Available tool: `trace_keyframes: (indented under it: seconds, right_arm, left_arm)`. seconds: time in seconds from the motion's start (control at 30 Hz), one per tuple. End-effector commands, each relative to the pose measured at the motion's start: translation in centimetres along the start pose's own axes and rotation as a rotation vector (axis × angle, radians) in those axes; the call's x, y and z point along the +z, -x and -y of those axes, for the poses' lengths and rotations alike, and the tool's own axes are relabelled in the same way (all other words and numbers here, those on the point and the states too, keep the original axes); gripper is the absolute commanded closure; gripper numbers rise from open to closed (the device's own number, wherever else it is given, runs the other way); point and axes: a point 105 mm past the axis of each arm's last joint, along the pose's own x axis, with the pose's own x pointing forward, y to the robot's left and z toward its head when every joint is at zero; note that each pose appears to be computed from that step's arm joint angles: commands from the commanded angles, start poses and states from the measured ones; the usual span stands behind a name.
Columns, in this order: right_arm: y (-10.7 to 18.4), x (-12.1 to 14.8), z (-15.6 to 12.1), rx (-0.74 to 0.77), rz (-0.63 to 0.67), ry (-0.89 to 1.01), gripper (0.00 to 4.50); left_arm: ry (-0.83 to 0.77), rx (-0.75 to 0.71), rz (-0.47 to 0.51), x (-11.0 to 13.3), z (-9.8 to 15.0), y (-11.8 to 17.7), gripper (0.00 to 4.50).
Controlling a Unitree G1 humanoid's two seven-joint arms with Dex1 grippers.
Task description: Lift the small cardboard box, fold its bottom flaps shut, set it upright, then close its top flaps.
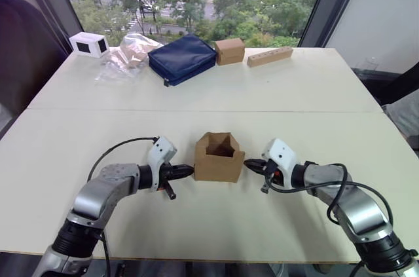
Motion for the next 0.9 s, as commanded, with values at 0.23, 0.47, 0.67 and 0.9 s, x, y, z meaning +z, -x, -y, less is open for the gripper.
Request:
trace_keyframes:
  seconds: [0.23,0.47,0.67,0.9]
  right_arm:
    - [3.6,2.0,4.4,-0.164,0.069,-0.060,4.50]
    - [4.0,5.9,3.3,-0.006,0.239,-0.151,4.50]
    - [2.1,7.4,2.0,0.099,0.254,-0.118,4.50]
    - [0.9,7.3,0.7,0.193,0.229,-0.076,4.50]
  left_arm:
    - [-0.163,0.211,-0.030,0.4,-2.2,3.1,4.40]
    - [0.004,-0.002,0.154,5.9,-2.6,4.9,4.40]
    - [-0.089,-0.079,0.172,8.0,-1.4,3.3,4.40]
    - [-0.118,-0.161,0.158,7.7,0.1,2.0,4.40]
